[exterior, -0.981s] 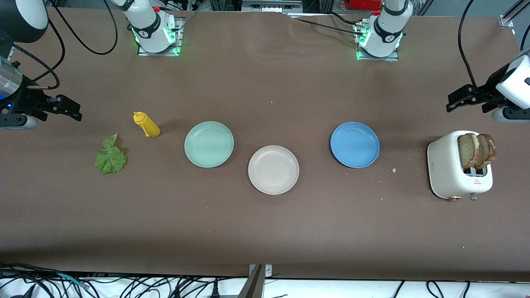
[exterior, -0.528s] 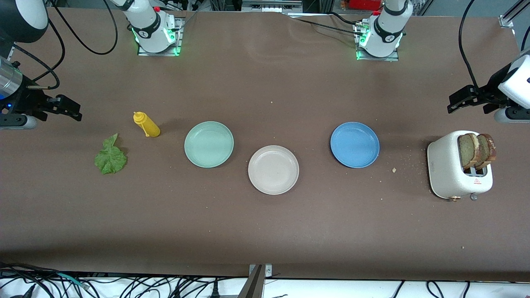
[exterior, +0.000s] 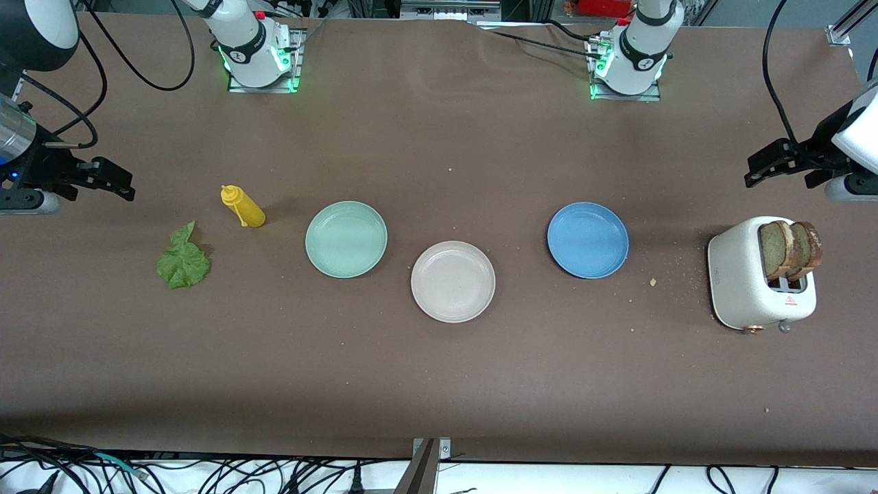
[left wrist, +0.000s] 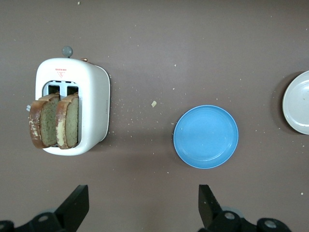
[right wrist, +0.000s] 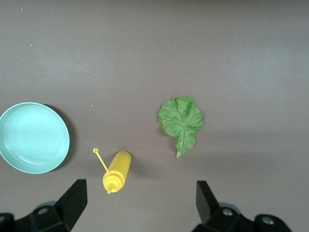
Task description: Make sandwich in beige plate with both arms
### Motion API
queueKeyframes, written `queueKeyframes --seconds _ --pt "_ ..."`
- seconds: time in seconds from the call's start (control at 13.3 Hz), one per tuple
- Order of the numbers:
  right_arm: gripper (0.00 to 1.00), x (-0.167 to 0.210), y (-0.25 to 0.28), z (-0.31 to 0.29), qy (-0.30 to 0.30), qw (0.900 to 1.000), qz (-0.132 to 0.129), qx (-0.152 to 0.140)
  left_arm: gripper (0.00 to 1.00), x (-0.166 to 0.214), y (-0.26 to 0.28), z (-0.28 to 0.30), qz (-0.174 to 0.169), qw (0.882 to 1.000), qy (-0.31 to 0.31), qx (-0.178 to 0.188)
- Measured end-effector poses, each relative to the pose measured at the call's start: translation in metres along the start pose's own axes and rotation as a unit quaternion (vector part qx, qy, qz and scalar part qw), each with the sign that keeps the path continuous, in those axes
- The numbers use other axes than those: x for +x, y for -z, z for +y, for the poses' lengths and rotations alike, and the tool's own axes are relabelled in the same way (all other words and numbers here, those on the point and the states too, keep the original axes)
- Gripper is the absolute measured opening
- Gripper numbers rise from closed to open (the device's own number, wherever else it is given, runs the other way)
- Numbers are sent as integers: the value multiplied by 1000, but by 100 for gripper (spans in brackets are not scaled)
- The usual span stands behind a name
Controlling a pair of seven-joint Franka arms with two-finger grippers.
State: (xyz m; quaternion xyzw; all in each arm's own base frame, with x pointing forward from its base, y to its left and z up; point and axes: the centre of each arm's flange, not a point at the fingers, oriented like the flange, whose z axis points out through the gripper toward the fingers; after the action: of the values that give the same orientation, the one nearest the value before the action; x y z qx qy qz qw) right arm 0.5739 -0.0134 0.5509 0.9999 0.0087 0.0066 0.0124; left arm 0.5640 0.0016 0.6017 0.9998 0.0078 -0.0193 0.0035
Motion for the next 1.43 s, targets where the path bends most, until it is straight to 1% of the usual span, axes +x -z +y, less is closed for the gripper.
queueKeyframes --seconds 0.3,0.68,1.43 --pt "100 0 0 0 0 1000 0 0 100 -1 -1 0 -5 1000 0 0" --pt "100 0 -1 0 0 1000 -1 0 100 -2 -12 9 -32 999 -8 0" --pt "100 0 -1 0 0 1000 0 0 100 -2 -11 7 -32 999 -6 0"
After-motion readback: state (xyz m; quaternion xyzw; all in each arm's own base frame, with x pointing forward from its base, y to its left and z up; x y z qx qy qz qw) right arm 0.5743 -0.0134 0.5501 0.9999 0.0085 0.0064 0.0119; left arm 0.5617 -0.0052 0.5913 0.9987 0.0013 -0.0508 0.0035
